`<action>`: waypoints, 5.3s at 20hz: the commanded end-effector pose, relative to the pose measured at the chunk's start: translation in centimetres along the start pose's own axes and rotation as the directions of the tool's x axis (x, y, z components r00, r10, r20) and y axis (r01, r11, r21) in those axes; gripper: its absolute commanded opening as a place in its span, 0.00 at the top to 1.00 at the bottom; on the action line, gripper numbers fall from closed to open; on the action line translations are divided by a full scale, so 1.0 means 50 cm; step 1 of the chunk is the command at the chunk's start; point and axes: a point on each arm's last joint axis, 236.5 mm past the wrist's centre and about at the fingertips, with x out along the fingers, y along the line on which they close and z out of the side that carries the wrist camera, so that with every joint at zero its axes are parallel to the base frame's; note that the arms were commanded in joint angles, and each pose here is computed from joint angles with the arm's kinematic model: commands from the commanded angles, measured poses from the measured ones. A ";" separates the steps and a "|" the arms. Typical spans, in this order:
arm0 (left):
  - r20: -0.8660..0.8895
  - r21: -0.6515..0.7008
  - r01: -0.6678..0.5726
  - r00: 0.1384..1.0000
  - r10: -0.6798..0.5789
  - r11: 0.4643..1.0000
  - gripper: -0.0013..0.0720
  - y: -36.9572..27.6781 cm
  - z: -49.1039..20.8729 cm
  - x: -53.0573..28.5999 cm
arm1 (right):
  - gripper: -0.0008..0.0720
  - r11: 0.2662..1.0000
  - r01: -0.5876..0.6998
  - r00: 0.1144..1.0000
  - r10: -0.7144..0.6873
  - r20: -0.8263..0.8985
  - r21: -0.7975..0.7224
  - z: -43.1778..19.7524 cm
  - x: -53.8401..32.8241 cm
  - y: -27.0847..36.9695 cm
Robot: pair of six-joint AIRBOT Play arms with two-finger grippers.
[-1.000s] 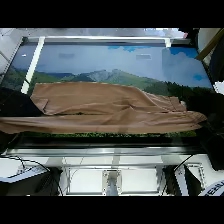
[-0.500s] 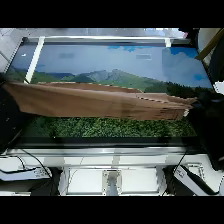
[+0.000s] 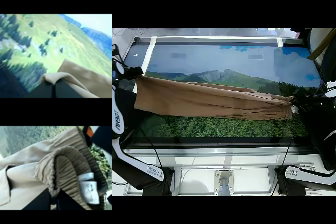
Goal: Fold the clothes and pants, and hang the long-sleeved shirts on hangers.
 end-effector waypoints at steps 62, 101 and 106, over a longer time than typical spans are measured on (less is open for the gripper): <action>-0.499 0.362 0.858 0.508 -0.703 0.363 0.97 -1.084 -0.539 -0.431 | 0.93 0.655 -0.599 0.792 0.568 -0.223 -0.460 -0.104 -0.180 0.514; -0.253 0.102 0.618 0.774 -0.581 0.780 0.97 -0.335 -0.062 -0.352 | 0.38 0.777 -0.288 0.954 0.181 -0.239 -0.560 -0.176 0.002 0.413; -0.253 0.101 0.618 0.774 -0.581 0.780 0.97 -0.335 -0.062 -0.352 | 0.12 0.865 -0.317 0.935 0.218 -0.279 -0.388 -0.244 0.131 0.388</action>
